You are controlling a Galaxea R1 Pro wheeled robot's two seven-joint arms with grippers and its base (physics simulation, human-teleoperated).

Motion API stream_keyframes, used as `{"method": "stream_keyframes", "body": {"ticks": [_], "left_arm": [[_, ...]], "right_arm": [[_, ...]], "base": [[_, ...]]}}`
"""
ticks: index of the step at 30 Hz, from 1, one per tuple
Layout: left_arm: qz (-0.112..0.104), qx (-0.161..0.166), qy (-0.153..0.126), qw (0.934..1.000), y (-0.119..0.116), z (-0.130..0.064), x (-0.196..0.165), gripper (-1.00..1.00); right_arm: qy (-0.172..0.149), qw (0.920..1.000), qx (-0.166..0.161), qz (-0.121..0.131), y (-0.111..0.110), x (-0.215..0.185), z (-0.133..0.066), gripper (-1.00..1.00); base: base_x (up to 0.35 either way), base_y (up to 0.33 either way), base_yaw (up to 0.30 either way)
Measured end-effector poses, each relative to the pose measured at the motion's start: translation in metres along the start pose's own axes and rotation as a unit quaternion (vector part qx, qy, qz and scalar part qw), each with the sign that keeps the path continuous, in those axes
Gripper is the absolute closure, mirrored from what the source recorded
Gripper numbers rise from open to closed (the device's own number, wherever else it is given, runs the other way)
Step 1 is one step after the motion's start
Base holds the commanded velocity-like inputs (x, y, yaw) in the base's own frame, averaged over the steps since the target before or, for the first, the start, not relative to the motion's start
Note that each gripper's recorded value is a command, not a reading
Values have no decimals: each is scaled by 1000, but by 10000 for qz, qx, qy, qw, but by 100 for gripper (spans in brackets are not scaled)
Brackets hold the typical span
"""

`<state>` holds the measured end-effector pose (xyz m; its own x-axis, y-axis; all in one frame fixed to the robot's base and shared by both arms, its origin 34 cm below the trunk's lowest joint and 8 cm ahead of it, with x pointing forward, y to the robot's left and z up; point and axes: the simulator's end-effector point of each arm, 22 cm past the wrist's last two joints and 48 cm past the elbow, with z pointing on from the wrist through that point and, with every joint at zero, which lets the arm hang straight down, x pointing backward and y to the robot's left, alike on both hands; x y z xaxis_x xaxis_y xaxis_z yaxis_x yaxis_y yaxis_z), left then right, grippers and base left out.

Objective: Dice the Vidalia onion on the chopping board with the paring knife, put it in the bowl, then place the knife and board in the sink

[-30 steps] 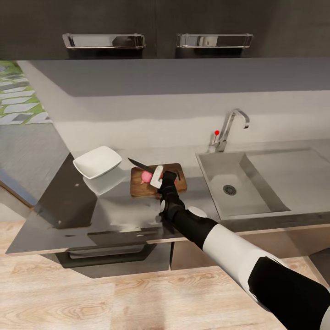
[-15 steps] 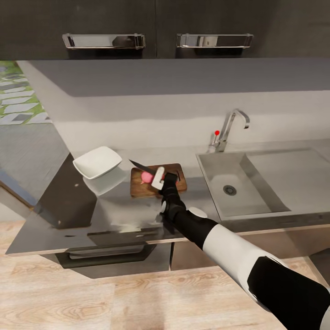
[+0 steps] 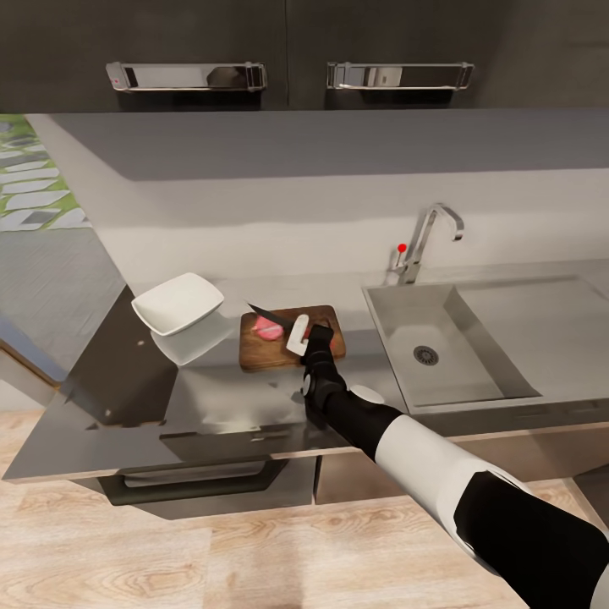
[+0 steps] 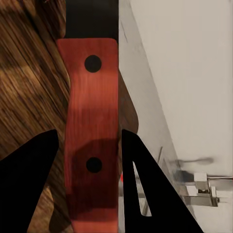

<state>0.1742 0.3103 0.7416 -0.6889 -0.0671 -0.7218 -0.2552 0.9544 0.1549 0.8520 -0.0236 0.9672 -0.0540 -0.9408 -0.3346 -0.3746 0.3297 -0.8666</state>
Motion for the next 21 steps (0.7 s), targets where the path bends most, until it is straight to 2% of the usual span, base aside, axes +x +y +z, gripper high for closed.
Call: {"method": "stream_keyframes", "body": {"ticks": [21], "left_arm": [[3, -1, 4, 10000, 0, 0, 0, -100]], "right_arm": [[-3, 10000, 2, 1, 0, 0, 0, 100]], "base": [[0, 0, 0]]}}
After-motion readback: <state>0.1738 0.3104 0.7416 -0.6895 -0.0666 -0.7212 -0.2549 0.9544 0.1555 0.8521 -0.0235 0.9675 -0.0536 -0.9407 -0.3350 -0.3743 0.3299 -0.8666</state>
